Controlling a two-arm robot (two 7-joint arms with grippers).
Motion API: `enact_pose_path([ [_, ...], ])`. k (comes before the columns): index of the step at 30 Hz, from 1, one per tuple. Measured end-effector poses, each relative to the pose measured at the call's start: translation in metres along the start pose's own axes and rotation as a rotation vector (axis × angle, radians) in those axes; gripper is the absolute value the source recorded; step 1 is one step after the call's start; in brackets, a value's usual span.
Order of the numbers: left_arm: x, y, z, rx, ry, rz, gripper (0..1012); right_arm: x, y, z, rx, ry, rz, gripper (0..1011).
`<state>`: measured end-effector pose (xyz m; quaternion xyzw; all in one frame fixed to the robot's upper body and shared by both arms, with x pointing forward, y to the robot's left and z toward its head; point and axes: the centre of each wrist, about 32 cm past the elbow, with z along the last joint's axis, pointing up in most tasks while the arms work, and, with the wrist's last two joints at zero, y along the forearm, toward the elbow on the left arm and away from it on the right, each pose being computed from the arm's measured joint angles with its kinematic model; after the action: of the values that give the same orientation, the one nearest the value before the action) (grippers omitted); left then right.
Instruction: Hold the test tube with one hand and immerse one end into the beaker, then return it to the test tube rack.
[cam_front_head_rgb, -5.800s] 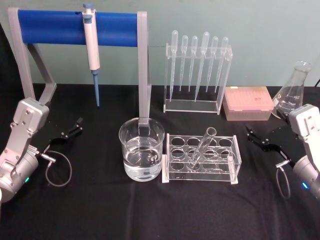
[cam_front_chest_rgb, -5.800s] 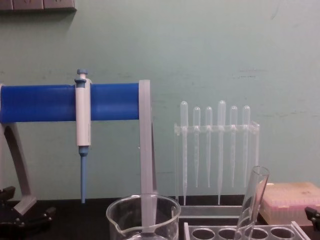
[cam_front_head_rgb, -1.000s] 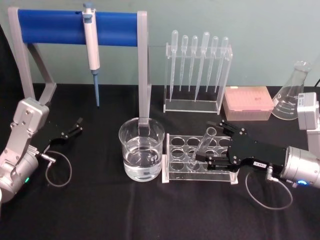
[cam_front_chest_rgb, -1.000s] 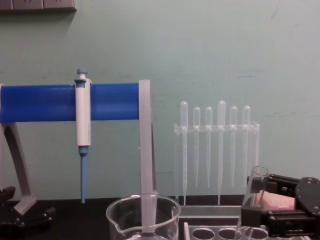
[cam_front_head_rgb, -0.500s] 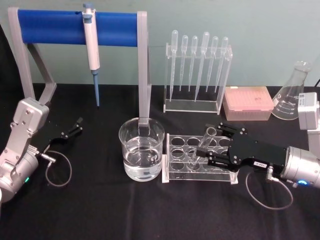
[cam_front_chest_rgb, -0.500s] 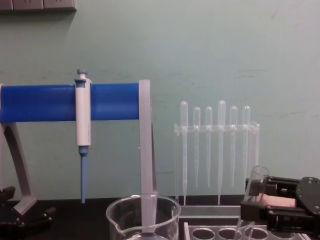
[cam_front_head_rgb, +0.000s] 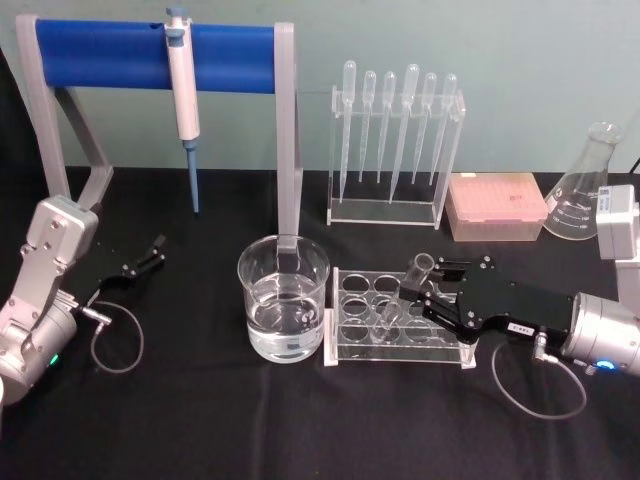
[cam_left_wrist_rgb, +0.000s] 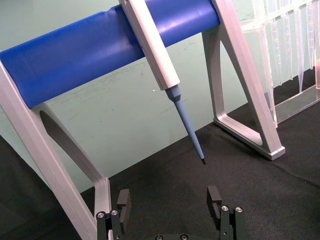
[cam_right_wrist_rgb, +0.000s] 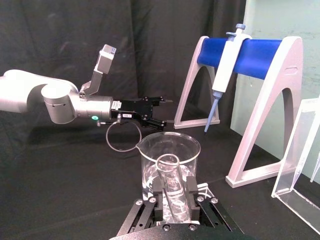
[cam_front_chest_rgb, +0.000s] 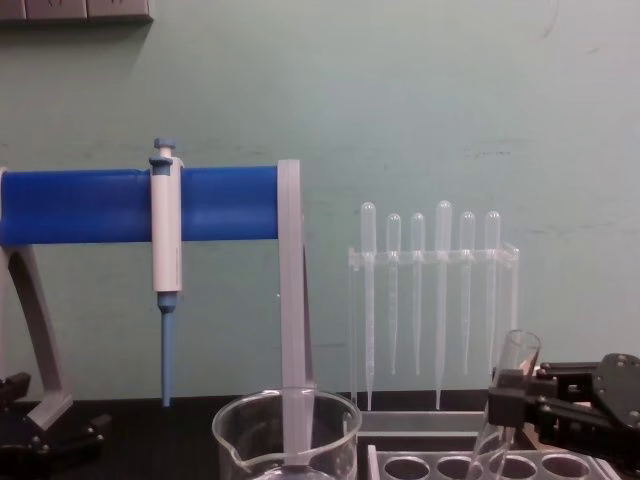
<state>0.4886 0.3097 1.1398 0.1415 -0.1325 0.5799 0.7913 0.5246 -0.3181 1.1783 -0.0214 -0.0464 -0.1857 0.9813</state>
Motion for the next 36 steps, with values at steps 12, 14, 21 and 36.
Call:
enact_pose_path([
  [12, 0.0000, 0.0000, 0.0000, 0.000, 0.000, 0.000, 1000, 0.000, 0.000, 0.000, 0.000, 0.000, -0.001, 248],
  [14, 0.0000, 0.0000, 0.0000, 0.000, 0.000, 0.000, 1000, 0.000, 0.000, 0.000, -0.001, -0.001, -0.001, 248],
  [21, 0.0000, 0.0000, 0.0000, 0.000, 0.000, 0.000, 1000, 0.005, -0.003, 0.016, -0.032, 0.011, -0.001, 246],
  [36, 0.0000, 0.0000, 0.0000, 0.000, 0.000, 0.000, 1000, 0.021, -0.001, 0.078, -0.074, -0.020, 0.066, 246],
])
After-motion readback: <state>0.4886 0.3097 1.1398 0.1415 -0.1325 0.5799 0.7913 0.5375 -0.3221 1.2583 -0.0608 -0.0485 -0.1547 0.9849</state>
